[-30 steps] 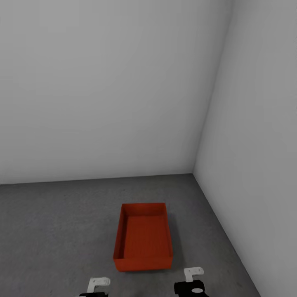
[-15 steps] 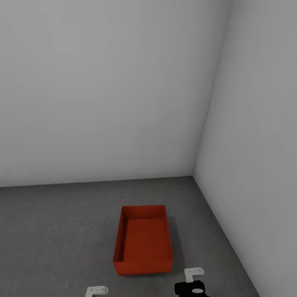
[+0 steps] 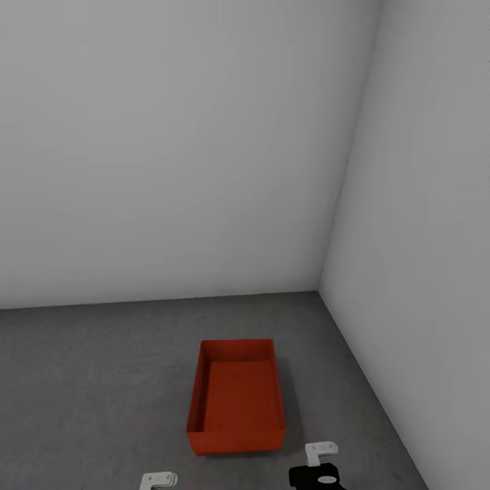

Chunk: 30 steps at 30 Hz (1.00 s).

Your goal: Move the two storage containers from the living room to the garage. In the garage, place one container on the floor and stack the other container on top of it (either order is fine).

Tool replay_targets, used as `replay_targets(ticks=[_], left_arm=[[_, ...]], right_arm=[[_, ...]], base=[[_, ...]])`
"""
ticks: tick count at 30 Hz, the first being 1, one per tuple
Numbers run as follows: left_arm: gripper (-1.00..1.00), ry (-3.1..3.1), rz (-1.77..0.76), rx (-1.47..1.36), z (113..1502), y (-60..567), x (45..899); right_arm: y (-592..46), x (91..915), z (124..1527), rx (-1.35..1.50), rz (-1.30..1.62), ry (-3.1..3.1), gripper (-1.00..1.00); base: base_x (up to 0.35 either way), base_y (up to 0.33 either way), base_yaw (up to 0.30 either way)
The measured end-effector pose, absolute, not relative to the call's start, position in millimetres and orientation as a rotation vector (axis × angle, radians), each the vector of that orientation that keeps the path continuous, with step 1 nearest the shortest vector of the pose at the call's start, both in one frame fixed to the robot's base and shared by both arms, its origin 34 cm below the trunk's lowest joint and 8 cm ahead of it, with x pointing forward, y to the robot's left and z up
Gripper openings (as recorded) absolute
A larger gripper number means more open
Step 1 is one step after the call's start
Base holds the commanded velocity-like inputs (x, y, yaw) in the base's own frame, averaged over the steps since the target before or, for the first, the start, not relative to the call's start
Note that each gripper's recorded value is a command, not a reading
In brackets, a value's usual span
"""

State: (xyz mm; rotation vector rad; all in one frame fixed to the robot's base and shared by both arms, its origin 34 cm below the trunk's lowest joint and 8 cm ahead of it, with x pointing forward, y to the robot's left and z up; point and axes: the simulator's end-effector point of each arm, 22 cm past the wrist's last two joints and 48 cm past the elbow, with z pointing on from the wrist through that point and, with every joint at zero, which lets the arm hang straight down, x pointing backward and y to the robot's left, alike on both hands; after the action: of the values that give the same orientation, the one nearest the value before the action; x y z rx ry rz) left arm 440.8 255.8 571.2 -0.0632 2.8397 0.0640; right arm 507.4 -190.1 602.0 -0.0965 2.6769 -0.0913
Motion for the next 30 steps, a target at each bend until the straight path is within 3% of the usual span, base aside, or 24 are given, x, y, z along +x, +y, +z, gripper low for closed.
replay_targets(ticks=[30], left_arm=[[1.0, 2.857, 0.065, -0.064, 573.1, 256.5, 429.6]], right_arm=[[-232.6, 451.8, 584.7, 0.034, -0.186, 2.76, 1.0]], base=[[0.0, 0.0, 0.0]])
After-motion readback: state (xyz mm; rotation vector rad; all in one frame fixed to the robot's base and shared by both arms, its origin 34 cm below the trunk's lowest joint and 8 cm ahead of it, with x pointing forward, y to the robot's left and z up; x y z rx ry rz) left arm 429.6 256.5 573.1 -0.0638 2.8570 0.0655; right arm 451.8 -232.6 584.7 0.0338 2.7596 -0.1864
